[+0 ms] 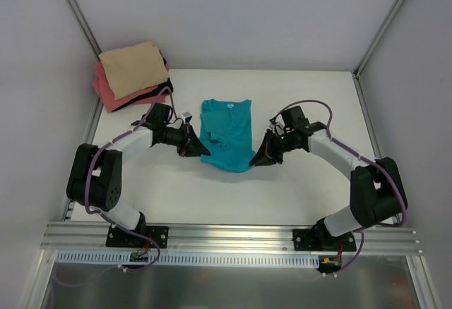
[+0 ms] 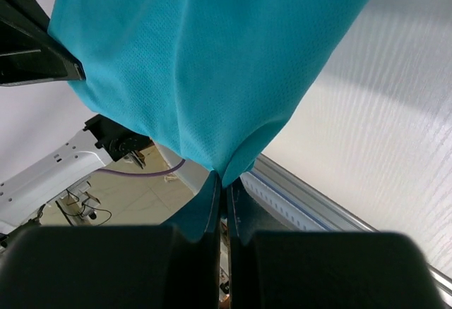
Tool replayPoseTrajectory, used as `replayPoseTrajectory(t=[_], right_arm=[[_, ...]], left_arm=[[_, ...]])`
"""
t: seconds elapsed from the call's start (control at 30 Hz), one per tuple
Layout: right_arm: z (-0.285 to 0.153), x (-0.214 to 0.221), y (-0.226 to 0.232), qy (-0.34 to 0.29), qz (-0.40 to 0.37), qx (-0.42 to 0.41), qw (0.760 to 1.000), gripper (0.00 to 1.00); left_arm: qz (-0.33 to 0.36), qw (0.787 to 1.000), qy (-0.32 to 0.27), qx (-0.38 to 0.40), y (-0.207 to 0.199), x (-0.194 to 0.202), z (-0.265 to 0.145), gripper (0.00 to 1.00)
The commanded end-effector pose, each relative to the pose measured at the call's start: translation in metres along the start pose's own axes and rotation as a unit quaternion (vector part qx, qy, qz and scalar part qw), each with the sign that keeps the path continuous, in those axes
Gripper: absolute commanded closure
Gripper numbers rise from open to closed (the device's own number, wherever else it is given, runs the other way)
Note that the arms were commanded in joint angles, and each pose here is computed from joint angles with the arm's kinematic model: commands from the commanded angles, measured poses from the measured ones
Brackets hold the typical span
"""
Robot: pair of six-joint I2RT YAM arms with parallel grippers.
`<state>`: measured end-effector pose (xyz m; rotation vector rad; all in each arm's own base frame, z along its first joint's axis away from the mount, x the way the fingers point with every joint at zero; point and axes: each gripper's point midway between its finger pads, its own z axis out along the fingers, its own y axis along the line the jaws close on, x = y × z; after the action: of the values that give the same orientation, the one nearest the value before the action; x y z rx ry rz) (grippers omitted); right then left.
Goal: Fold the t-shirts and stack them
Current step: Fold the long partially folded tshirt into a neat square
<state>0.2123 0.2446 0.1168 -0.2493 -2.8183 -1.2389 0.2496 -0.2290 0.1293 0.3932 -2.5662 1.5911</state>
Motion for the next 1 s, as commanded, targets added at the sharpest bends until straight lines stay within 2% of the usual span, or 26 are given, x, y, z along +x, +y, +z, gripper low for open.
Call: replayPoseTrajectory(t=[0.0,0.23,0.27,0.4,0.43,0.5,0.53,0.57,0.6,0.63,0.73,0.97], right_arm=[[-0.013,-0.011,0.022,-0.036,-0.028,-0.011,0.999,1.00],[-0.032,-0.062,0.059,-0.058,-0.057,-0.020,0.996,1.00],[-0.044,-0.079,0.074,-0.077,-0.068,-0.032,0.994,1.00],[-0.044,-0.135,0.080,-0.081,-0.057,-0.037,0.994,1.00],[-0.043,-0.145,0.078,-0.080,-0.054,-0.033,0.995,1.00],[-0.038,-0.182,0.081,-0.093,-0.054,-0.040,0.993,0.93],[-0.037,-0.198,0.080,-0.100,-0.057,-0.045,0.992,0.81],[-0.034,-0.209,0.080,-0.103,-0.057,-0.046,0.992,0.49],[-0.039,-0.224,0.092,-0.114,-0.071,-0.060,0.989,0.01],[-0.026,-0.235,0.081,-0.106,-0.061,-0.056,0.991,0.00],[-0.027,-0.246,0.084,-0.114,-0.069,-0.068,0.989,0.01],[-0.042,-0.230,0.066,-0.116,-0.073,-0.070,0.988,0.00]], left_arm=[[0.048,0.998,-0.001,0.030,-0.029,0.005,-0.009,1.00],[0.072,0.996,-0.026,0.052,-0.077,-0.035,-0.012,1.00],[0.073,0.995,-0.028,0.054,-0.081,-0.042,-0.011,1.00],[0.059,0.996,-0.034,0.062,-0.099,-0.079,-0.005,1.00],[0.052,0.996,-0.039,0.060,-0.100,-0.096,-0.001,0.95],[0.043,0.995,-0.054,0.065,-0.100,-0.120,0.000,0.75],[0.037,0.995,-0.066,0.062,-0.094,-0.140,0.005,0.02],[0.041,0.994,-0.075,0.067,-0.093,-0.151,0.005,0.01],[0.027,0.994,-0.088,0.067,-0.090,-0.162,0.005,0.01],[0.031,0.990,-0.115,0.073,-0.088,-0.178,-0.002,0.01],[0.043,0.978,-0.180,0.097,-0.095,-0.197,-0.024,0.01],[0.073,0.975,-0.199,0.070,-0.090,-0.193,-0.043,0.01]])
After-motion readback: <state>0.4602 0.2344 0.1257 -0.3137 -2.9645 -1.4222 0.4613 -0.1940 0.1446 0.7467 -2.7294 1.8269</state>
